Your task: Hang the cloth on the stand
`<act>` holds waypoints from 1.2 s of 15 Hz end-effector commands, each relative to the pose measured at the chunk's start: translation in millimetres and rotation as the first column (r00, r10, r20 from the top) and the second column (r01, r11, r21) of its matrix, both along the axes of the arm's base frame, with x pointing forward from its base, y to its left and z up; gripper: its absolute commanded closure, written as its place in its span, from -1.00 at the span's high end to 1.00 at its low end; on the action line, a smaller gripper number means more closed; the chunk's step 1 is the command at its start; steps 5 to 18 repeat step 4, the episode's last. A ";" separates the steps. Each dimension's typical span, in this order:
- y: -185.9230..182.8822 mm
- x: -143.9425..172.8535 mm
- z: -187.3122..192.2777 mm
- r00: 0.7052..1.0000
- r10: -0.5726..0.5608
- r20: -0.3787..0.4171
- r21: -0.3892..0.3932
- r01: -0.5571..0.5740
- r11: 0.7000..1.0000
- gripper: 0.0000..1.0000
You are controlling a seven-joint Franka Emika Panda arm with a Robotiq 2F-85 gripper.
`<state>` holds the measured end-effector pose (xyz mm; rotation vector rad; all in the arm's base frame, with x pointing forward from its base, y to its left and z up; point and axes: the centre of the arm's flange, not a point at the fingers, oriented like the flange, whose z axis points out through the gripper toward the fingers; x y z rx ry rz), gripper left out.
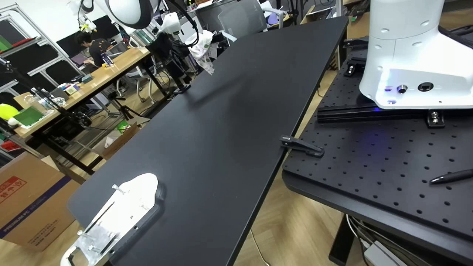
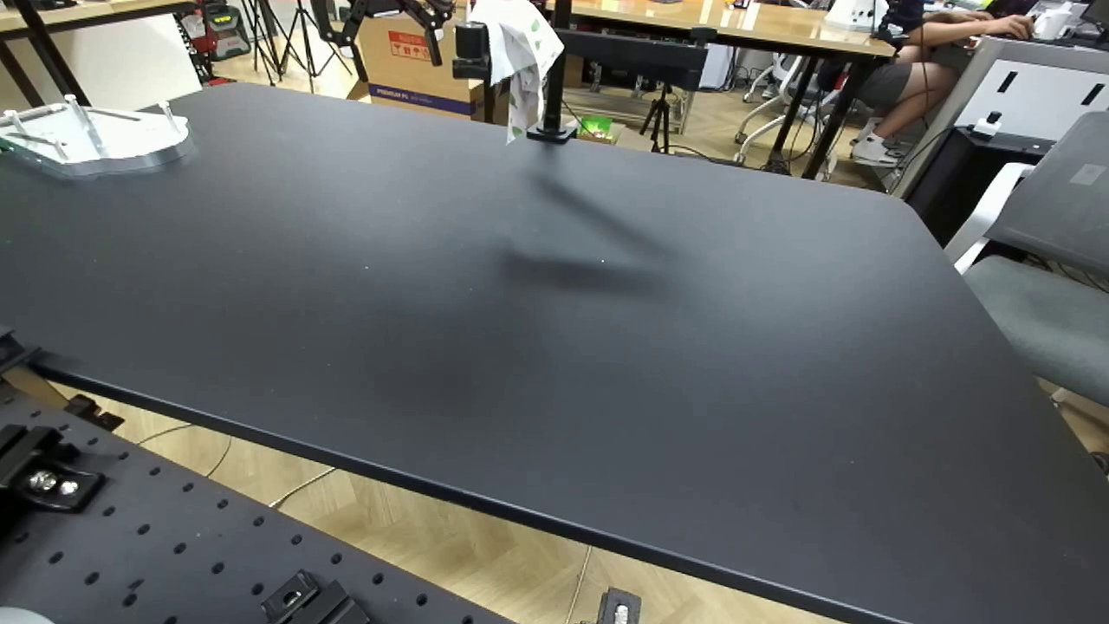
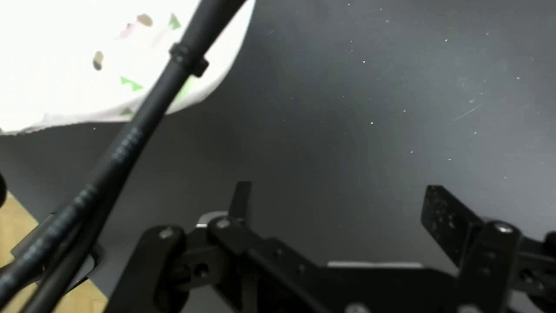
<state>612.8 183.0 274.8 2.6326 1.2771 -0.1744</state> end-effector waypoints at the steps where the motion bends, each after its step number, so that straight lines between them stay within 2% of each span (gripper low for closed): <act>1: 2.0 -0.5 -2.9 1.000 0.002 -0.005 -0.001 -0.002 1.000 1.00; 18: 2.2 0.5 -4.0 1.000 0.001 -0.009 -0.003 -0.001 1.000 1.00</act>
